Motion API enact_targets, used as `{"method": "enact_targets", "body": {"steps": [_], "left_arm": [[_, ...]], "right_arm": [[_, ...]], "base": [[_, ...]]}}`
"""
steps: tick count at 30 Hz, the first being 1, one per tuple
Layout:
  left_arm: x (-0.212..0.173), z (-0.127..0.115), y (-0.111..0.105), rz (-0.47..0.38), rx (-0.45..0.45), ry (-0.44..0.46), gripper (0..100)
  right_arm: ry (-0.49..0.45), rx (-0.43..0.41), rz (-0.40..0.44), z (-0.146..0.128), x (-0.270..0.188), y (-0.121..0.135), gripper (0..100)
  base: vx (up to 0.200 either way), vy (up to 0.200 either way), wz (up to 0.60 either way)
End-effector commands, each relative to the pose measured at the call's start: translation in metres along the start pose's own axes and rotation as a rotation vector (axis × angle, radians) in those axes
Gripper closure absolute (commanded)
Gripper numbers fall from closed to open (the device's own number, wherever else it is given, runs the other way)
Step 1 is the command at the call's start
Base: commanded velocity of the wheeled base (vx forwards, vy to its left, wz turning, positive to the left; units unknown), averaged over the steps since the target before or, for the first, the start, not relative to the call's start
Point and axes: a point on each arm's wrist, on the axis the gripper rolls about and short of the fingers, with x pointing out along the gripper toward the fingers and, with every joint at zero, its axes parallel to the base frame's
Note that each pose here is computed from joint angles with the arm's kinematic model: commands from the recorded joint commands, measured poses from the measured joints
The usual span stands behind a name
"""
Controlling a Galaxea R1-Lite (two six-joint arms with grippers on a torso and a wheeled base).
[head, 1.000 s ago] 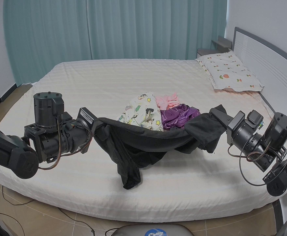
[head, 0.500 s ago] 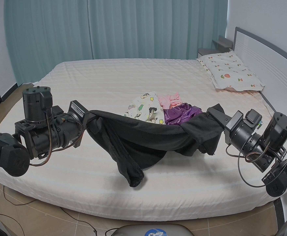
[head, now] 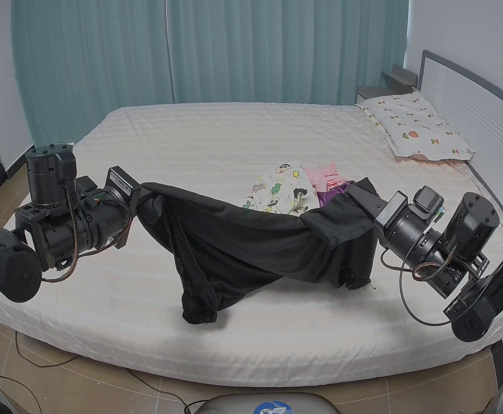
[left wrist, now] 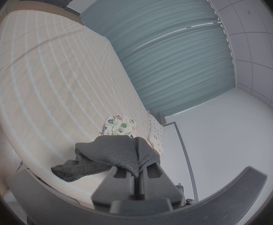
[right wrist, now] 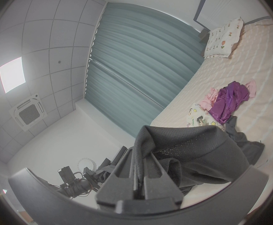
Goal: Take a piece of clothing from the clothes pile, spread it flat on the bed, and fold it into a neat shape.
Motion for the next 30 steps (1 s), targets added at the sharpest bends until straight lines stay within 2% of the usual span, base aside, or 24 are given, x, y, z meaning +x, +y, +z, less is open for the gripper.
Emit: {"method": "enact_targets", "body": {"steps": [1,9,14,30], "left_arm": [[0.0,0.002,0.0,0.001,-0.001,-0.007,100],[-0.002,0.005,0.0,-0.002,-0.002,-0.018,100],[-0.003,0.008,-0.001,-0.005,-0.003,-0.03,100],[-0.012,0.015,-0.007,-0.029,-0.002,-0.058,100]], "right_arm": [[0.006,-0.047,0.006,-0.001,0.011,0.001,100],[-0.006,-0.052,-0.005,0.005,0.024,0.019,100],[-0.034,-0.052,0.024,0.012,0.028,0.031,100],[-0.049,-0.061,0.043,0.017,0.024,0.038,100]], "base": [[0.0,0.2,0.0],[0.0,0.2,0.0],[0.0,0.2,0.0],[0.0,0.2,0.0]]}}
